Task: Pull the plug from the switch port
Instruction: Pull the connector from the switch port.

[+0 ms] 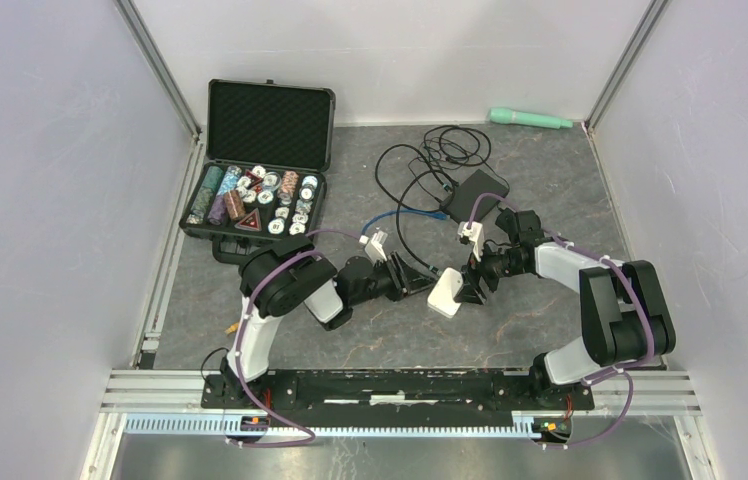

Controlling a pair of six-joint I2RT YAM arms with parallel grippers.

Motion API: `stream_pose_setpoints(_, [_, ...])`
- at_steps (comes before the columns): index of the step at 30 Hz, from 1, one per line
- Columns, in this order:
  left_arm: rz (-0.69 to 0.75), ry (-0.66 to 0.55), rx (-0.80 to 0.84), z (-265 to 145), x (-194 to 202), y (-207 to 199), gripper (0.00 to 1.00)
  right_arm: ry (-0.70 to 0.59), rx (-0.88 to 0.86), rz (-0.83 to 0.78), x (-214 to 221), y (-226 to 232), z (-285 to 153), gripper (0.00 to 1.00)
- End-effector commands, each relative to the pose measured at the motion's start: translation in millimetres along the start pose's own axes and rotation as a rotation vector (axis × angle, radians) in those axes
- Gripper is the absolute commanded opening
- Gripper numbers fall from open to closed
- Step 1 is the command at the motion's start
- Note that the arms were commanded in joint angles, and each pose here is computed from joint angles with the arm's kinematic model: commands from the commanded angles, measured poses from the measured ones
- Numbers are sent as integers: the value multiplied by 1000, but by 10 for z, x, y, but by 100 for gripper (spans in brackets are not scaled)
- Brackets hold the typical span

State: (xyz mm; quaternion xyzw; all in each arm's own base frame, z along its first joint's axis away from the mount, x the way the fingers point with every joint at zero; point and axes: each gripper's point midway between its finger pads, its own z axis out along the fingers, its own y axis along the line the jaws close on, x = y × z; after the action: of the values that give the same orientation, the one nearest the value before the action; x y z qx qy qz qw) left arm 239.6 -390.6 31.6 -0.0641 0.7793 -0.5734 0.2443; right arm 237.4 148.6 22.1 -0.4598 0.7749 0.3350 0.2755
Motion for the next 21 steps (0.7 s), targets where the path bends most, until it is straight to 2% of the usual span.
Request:
stream_pose_setpoints(1, [-25, -3, -34, -26, 9, 94, 61, 120, 7, 42, 350, 41, -1, 82])
stream_pose_setpoints(2, [-28, -5, -51, -30, 7, 110, 69, 120, 8, 40, 346, 40, -2, 82])
stream_pose_setpoints(3, [-28, -6, -64, -36, -2, 112, 70, 118, 10, 38, 340, 37, -5, 82])
stream_pose_setpoints(13, [-17, -33, -215, -171, -35, 349, 76, 41, 70, -11, -5, -88, -98, 83])
stream_pose_setpoints(21, [-39, -46, -233, -224, -55, 340, 77, -73, 200, -72, -655, -458, -184, 81])
